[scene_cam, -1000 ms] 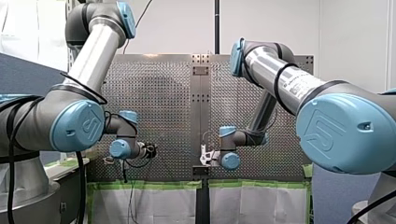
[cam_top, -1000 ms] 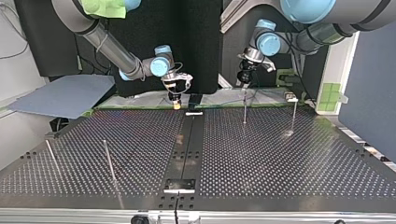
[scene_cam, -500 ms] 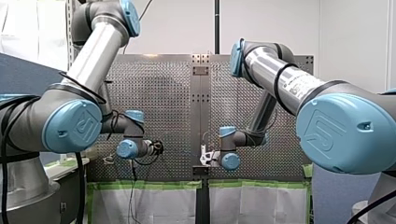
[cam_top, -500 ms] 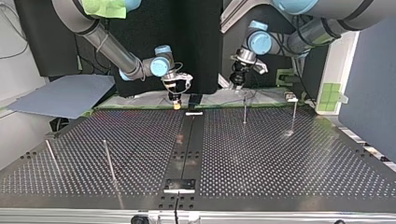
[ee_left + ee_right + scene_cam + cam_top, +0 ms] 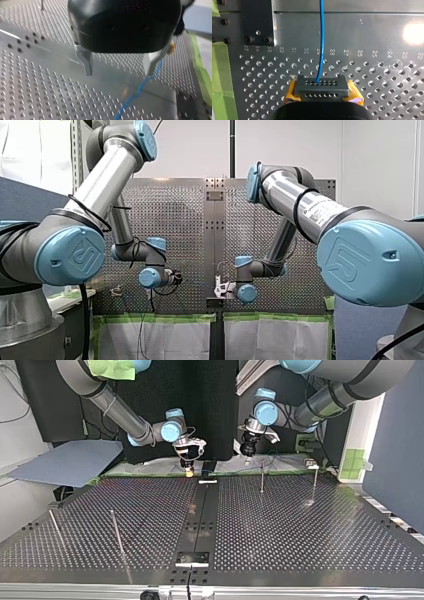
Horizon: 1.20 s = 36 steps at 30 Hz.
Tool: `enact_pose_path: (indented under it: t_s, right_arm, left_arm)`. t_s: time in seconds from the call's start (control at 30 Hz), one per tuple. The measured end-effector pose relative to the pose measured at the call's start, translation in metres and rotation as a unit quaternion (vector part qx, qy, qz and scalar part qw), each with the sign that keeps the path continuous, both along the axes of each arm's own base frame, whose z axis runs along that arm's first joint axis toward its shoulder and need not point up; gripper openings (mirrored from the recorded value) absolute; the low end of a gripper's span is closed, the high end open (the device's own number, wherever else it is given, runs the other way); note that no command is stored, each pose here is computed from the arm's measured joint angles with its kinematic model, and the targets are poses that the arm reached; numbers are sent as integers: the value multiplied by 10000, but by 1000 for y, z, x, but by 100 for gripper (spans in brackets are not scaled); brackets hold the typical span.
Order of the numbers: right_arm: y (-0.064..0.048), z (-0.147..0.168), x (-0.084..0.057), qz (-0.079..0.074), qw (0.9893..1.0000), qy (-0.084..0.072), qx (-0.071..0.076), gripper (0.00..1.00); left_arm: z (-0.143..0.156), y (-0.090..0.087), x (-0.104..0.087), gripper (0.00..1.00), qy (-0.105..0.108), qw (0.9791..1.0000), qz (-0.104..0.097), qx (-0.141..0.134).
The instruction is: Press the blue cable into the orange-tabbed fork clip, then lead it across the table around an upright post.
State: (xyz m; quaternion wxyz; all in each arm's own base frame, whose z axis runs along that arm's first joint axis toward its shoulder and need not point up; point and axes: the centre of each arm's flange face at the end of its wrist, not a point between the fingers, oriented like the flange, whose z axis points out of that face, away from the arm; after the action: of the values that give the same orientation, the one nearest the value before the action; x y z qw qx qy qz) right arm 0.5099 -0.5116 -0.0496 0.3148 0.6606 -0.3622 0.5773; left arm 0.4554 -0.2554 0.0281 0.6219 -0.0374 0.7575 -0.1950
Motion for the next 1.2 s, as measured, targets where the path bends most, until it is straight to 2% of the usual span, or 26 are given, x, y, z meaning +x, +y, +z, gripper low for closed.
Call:
enact_pose_path:
  t_s: [0.27, 0.47, 0.67, 0.93, 1.2]
  right_arm:
    - [1, -1, 0, 10, 10000, 6, 9, 0]
    - [1, -1, 0, 12, 10000, 10, 12, 0]
    - [2, -1, 2, 25, 10000, 16, 3, 0]
    - [2, -2, 2, 31, 10000, 17, -2, 0]
    - [2, -2, 3, 36, 10000, 14, 4, 0]
  left_arm:
    - [-15, 6, 21, 99, -46, 9988, 303, 374]
    - [-13, 9, 30, 99, -234, 9964, 508, 641]
    - [-11, 9, 33, 99, -346, 9949, 516, 791]
    - [-7, 2, 39, 99, -398, 9951, 432, 795]
    - [1, -2, 54, 99, -375, 9951, 444, 800]
